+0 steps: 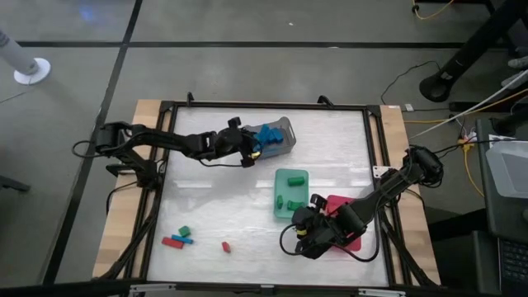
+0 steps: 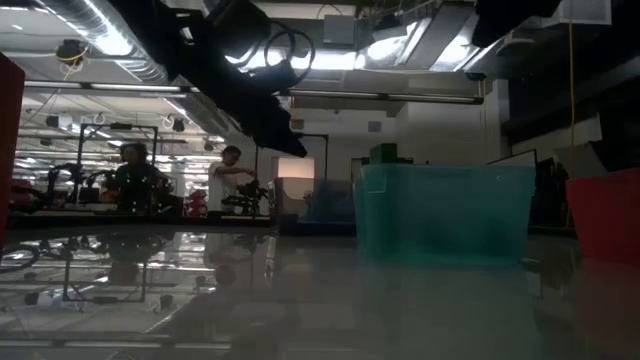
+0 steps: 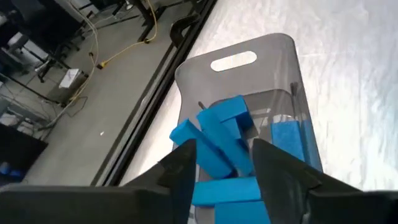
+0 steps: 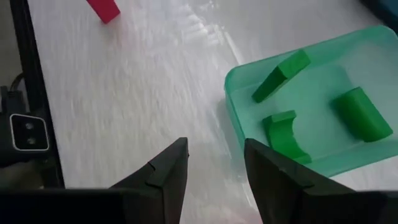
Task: Sort blocks
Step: Put the green block into the green bin
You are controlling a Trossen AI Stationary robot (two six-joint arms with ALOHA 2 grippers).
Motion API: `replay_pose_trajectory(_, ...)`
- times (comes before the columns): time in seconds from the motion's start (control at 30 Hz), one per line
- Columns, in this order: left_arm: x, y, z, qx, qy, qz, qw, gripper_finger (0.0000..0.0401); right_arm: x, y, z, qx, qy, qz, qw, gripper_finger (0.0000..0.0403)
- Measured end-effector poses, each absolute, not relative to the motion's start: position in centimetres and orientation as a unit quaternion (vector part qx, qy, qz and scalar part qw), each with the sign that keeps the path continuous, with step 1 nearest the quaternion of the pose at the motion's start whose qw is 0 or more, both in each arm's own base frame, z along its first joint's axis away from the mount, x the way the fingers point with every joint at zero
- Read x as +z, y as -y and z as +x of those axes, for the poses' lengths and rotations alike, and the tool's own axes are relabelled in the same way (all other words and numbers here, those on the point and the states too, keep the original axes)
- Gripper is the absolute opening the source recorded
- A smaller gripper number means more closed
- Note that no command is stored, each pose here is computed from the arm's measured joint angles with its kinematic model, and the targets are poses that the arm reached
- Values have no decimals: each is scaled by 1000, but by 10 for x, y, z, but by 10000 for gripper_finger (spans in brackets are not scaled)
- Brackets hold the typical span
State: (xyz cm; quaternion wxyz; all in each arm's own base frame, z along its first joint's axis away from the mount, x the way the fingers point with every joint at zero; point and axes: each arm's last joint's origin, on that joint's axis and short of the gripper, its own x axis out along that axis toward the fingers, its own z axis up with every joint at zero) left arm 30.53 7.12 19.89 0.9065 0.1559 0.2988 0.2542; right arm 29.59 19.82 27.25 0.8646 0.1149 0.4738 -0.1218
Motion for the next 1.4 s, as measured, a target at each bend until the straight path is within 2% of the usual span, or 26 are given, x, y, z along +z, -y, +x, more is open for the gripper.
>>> replay_pose_trajectory(0.17, 209, -60, 301, 249, -286, 136, 915, 172, 270, -199, 297, -124, -475, 111, 864, 160)
replay_pose_trajectory(0.37, 251, -29, 281, 220, -293, 82, 927, 177, 266, -200, 299, -126, -478, 106, 863, 160)
replay_pose_trajectory(0.53, 277, 5, 243, 124, -334, -30, 934, 177, 258, -202, 302, -134, -482, 96, 860, 160)
replay_pose_trajectory(0.67, 278, 33, 205, 6, -436, -146, 888, 177, 247, -205, 306, -140, -492, 87, 855, 160)
replay_pose_trajectory(0.77, 270, 54, 180, -28, -518, -182, 835, 177, 235, -208, 309, -142, -506, 79, 847, 160)
replay_pose_trajectory(0.87, 257, 73, 165, -42, -559, -179, 808, 177, 225, -210, 312, -143, -518, 73, 840, 160)
replay_pose_trajectory(1.07, 234, 105, 150, -116, -571, -136, 802, 177, 211, -214, 315, -129, -547, 79, 824, 160)
replay_pose_trajectory(1.17, 224, 113, 143, -101, -580, -133, 797, 177, 209, -217, 318, -121, -545, 88, 825, 160)
replay_pose_trajectory(1.4, 201, 122, 135, 23, -626, -201, 753, 177, 210, -220, 322, -108, -529, 106, 835, 160)
